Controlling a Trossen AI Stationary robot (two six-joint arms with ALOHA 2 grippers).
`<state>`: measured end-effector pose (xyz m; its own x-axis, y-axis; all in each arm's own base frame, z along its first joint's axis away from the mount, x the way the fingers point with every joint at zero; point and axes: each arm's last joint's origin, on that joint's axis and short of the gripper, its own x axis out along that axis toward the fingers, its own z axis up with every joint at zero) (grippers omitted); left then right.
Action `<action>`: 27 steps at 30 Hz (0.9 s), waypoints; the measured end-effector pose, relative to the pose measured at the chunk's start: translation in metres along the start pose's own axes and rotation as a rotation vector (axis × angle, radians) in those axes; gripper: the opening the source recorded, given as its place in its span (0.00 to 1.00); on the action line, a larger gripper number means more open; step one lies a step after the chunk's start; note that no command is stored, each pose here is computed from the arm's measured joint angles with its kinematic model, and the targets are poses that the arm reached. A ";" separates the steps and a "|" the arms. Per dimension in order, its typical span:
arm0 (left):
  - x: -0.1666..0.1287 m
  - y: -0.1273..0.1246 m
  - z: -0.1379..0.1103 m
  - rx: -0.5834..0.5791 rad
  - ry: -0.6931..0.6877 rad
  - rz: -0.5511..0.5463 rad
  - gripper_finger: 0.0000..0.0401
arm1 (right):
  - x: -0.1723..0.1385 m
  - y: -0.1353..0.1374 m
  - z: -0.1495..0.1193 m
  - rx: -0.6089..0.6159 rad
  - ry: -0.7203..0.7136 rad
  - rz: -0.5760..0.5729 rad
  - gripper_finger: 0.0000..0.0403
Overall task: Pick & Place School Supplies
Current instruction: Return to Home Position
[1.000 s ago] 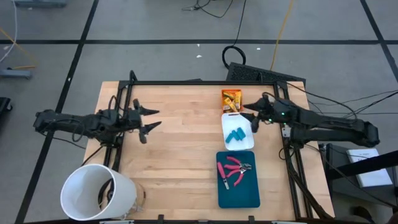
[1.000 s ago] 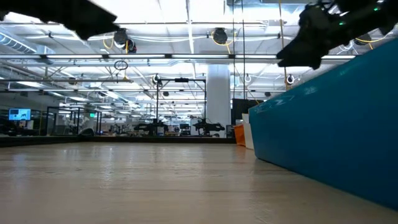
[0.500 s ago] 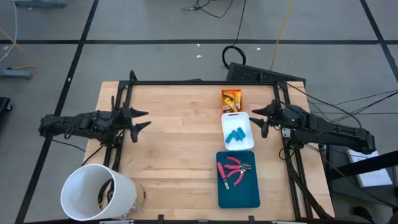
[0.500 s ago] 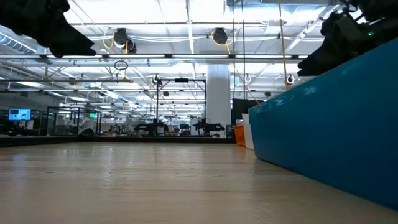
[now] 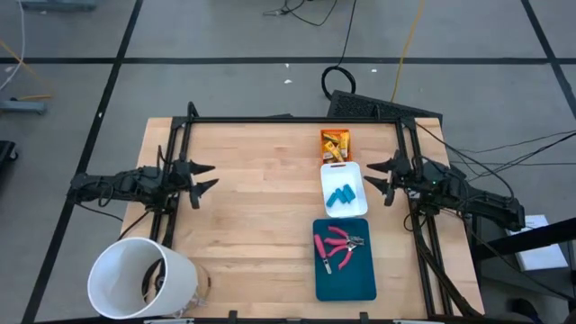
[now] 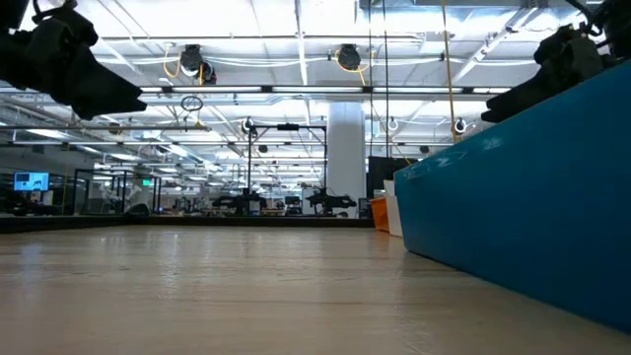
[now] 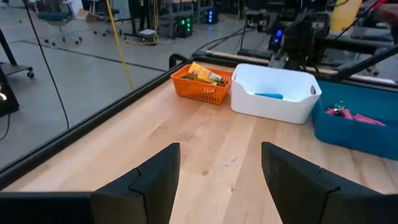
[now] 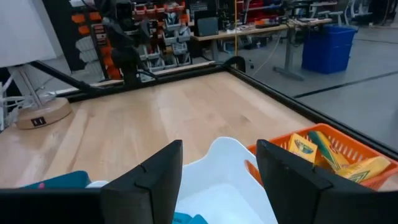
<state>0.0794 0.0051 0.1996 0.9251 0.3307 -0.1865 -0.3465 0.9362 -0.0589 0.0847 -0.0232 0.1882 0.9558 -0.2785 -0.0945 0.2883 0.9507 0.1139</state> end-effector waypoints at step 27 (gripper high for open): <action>0.012 -0.002 -0.026 0.004 -0.019 -0.002 0.57 | 0.011 0.003 -0.017 0.003 -0.110 0.117 0.49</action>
<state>0.0871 0.0045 0.1718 0.9285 0.3311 -0.1681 -0.3443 0.9372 -0.0557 0.0953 -0.0213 0.1703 0.9834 -0.1792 0.0287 0.1745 0.9772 0.1212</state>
